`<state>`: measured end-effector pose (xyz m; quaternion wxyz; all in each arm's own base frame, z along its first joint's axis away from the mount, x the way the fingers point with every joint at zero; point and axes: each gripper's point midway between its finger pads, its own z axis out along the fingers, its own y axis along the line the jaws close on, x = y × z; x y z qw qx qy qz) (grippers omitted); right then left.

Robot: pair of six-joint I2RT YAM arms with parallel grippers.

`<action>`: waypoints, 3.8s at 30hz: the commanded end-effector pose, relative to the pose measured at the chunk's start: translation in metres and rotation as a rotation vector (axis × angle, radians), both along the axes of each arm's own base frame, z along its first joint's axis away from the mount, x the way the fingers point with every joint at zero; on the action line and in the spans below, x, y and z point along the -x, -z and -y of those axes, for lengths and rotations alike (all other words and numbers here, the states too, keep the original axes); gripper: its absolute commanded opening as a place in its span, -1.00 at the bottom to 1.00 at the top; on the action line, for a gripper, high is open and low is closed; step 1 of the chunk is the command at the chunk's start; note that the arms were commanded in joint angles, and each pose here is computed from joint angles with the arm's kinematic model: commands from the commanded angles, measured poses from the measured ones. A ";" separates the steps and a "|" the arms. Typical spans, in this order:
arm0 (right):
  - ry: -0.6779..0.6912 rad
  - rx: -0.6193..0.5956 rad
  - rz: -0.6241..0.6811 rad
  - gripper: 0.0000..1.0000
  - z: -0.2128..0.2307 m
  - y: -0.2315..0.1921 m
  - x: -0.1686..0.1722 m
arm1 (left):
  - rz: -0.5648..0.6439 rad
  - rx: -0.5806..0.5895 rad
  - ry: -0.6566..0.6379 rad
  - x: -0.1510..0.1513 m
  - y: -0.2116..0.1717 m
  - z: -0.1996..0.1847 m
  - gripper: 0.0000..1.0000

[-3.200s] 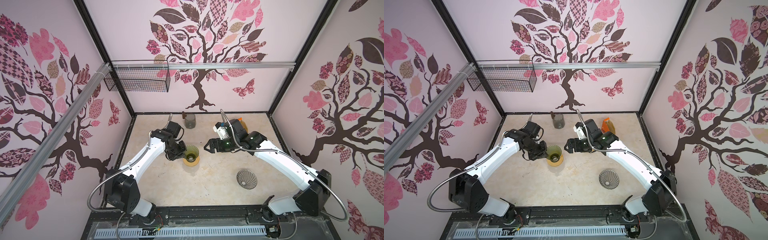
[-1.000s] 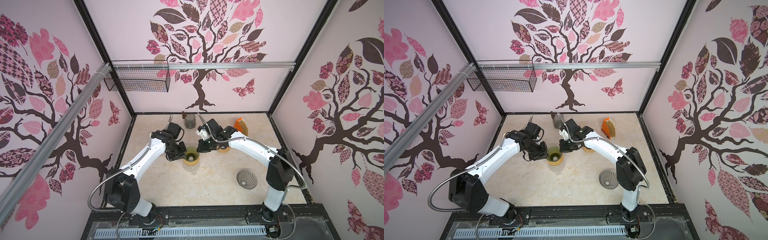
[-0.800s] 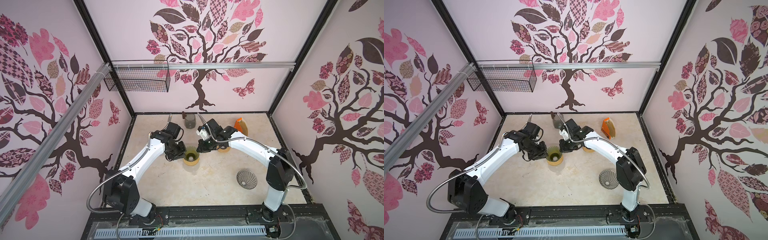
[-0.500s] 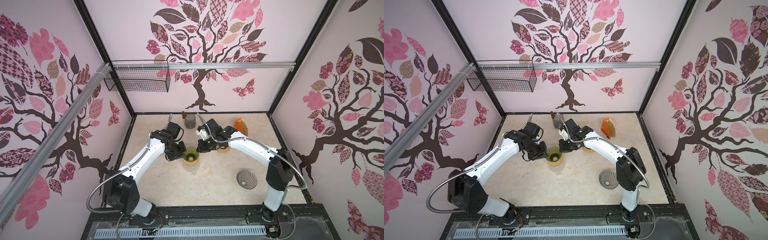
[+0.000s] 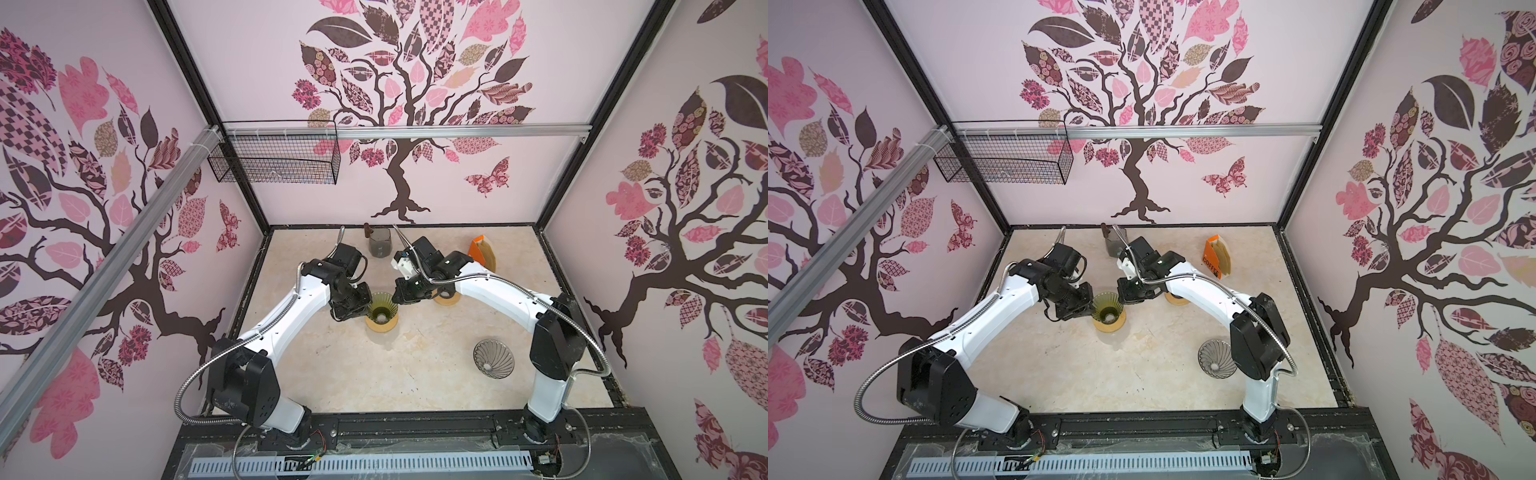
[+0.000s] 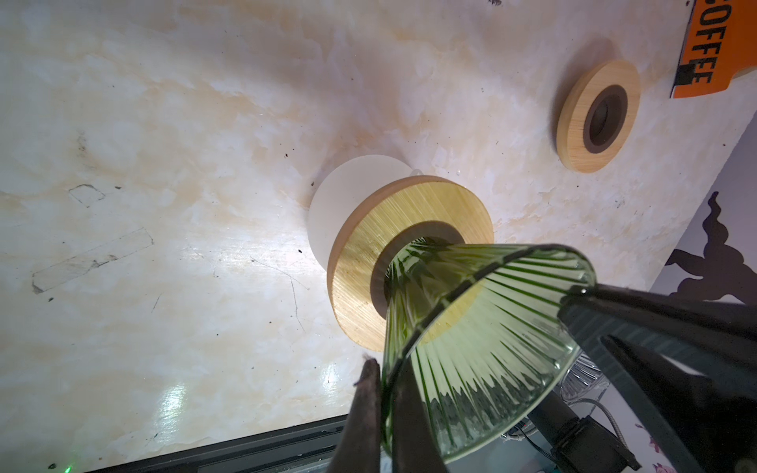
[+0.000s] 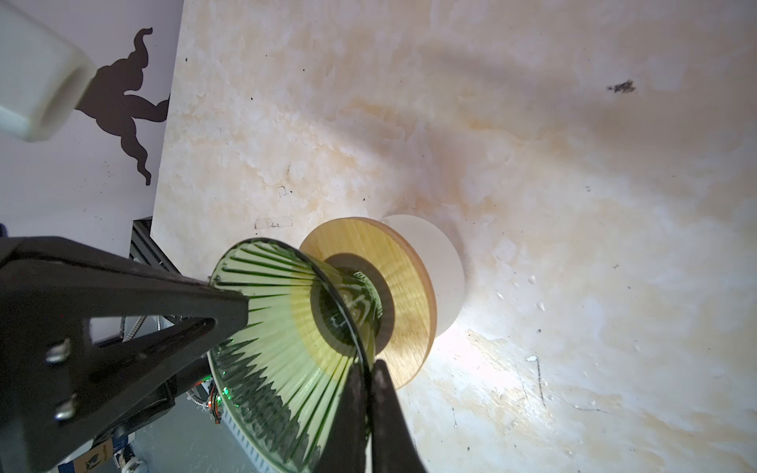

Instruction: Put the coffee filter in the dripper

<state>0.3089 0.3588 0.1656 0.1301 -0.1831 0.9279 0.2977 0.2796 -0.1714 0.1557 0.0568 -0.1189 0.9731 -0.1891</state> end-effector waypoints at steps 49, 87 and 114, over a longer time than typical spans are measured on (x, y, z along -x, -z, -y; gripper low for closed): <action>-0.030 0.082 -0.101 -0.94 0.023 0.048 0.034 | -0.058 -0.044 0.012 0.005 0.031 0.000 -1.00; -0.020 0.085 -0.017 -0.77 0.011 0.004 0.007 | 0.040 -0.020 -0.081 -0.015 -0.008 -0.006 -0.73; 0.041 0.066 0.129 -0.57 0.038 -0.065 0.006 | 0.157 -0.016 -0.093 -0.005 -0.059 -0.030 0.19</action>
